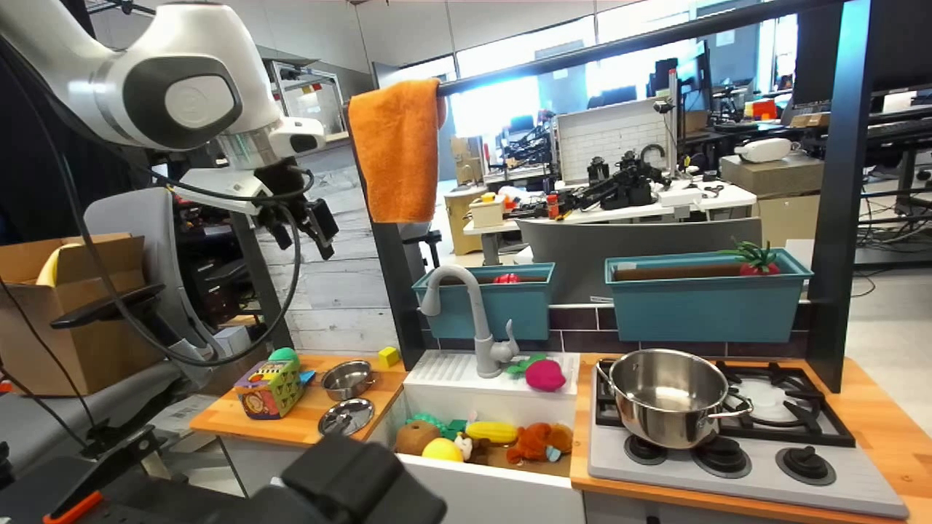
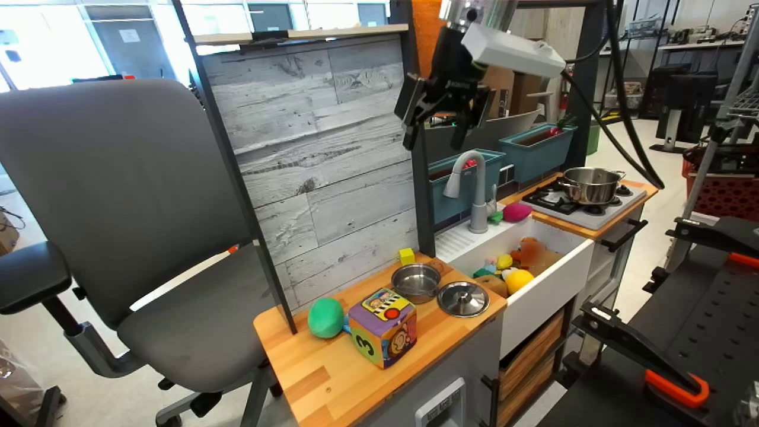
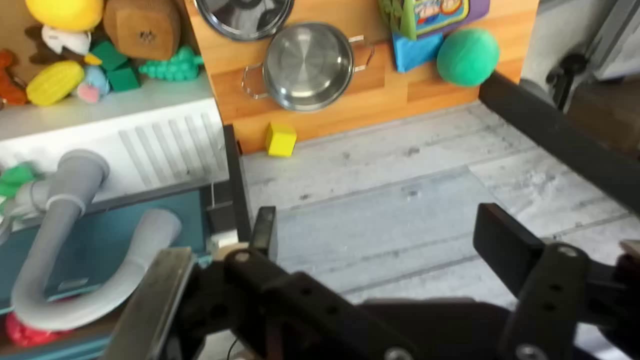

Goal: Move the pee plush toy and pick up the cloth and drop it on the counter, then pick up the pink plush toy from the sink and put it in the pot

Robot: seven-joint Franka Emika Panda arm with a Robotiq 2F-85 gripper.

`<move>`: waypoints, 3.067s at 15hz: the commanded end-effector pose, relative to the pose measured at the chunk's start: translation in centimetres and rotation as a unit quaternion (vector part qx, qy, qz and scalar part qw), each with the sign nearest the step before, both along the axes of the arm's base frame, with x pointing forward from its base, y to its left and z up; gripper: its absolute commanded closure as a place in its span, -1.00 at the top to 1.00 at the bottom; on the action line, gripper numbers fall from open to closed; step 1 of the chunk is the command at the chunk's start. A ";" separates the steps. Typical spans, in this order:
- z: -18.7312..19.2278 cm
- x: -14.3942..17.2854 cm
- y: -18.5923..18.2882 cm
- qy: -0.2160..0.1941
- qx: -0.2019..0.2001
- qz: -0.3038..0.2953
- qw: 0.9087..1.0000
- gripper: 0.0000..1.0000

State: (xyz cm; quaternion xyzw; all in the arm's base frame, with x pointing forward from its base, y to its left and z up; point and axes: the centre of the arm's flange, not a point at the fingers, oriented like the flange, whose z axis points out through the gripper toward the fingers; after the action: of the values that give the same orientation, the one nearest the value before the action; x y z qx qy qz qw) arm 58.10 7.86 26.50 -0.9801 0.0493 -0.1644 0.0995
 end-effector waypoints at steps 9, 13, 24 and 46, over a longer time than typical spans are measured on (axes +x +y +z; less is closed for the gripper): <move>16.0 -6.5 -4.3 -0.306 0.019 -0.147 0.940 1.00; 18.7 -0.9 -10.6 -0.347 0.030 -0.247 0.904 1.00; 15.0 11.6 -20.2 -0.271 0.063 -0.318 0.906 1.00; 12.5 10.7 -10.9 -0.198 0.068 -0.243 0.947 -0.57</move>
State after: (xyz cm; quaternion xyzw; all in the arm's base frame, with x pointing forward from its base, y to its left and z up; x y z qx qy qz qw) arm 69.25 -4.74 39.79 -0.8599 0.2882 -0.4008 0.1302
